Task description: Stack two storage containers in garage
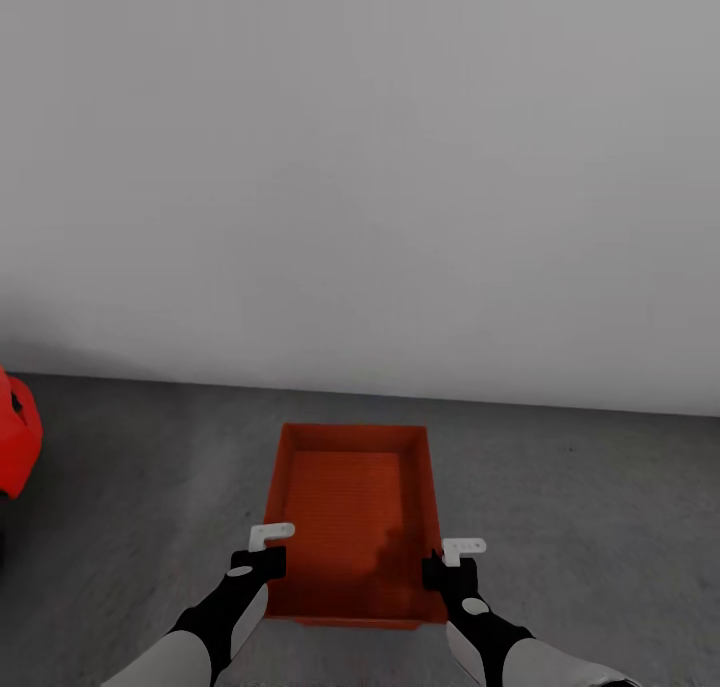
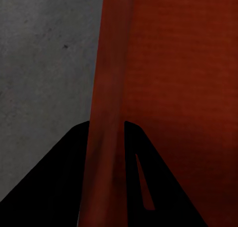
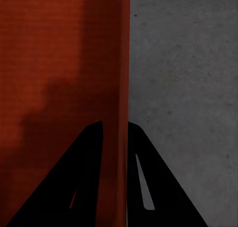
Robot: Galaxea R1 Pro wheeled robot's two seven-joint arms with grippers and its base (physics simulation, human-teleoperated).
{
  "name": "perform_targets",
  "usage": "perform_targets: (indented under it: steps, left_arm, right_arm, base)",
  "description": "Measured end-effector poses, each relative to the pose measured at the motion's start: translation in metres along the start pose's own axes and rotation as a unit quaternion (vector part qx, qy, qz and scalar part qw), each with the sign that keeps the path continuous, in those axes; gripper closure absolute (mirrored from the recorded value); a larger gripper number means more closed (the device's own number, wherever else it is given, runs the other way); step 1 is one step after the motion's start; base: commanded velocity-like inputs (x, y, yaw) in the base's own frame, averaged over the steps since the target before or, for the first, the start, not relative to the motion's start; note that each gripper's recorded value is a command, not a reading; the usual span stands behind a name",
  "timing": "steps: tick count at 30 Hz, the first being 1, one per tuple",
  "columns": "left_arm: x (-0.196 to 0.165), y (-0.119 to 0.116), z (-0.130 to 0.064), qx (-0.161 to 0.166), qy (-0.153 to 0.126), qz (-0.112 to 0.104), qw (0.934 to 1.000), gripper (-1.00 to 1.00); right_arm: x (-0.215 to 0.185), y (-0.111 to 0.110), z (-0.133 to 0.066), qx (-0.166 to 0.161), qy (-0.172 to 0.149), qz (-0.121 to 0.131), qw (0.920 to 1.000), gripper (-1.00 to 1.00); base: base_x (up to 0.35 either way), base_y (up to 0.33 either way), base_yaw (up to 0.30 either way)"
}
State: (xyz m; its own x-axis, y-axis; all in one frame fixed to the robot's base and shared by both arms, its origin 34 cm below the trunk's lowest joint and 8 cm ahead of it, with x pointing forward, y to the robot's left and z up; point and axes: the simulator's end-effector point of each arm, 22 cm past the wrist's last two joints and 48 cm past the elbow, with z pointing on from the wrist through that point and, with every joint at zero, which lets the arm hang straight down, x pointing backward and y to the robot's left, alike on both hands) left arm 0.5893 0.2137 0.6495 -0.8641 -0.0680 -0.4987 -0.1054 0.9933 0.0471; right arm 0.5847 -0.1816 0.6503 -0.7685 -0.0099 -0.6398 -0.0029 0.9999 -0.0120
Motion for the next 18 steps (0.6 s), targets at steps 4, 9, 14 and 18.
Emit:
perform_targets:
  steps: [4, 9, 14, 18]
  left_arm:
    - [0.0031, 0.0002, 0.0015, 0.0, 0.003, 0.0, 1.0, 1.0]
    - [0.0046, 0.0, 0.0022, 0.0, 0.004, 0.001, 1.0, 1.0]
    - [0.0048, 0.0001, 0.0023, 0.0, 0.005, 0.001, 1.0, 1.0]
    - [0.0048, 0.0001, 0.0023, 0.0, 0.005, 0.001, 1.0, 1.0]
  right_arm:
    - [0.0033, 0.0002, 0.0009, 0.0, 0.003, 0.0, 1.0, 1.0]
    - [0.0049, -0.0001, 0.0014, 0.0, 0.004, 0.0, 1.0, 1.0]
    - [0.0052, 0.0, 0.0014, 0.0, 0.005, 0.0, 1.0, 1.0]
    - [0.0053, 0.0001, 0.0014, 0.0, 0.005, 0.0, 1.0, 1.0]
  base:
    - [0.0, 0.0, 0.0]
    - [0.0, 0.0, 0.0]
    - [0.0, 0.0, 0.0]
    - [0.0, 0.0, 0.0]
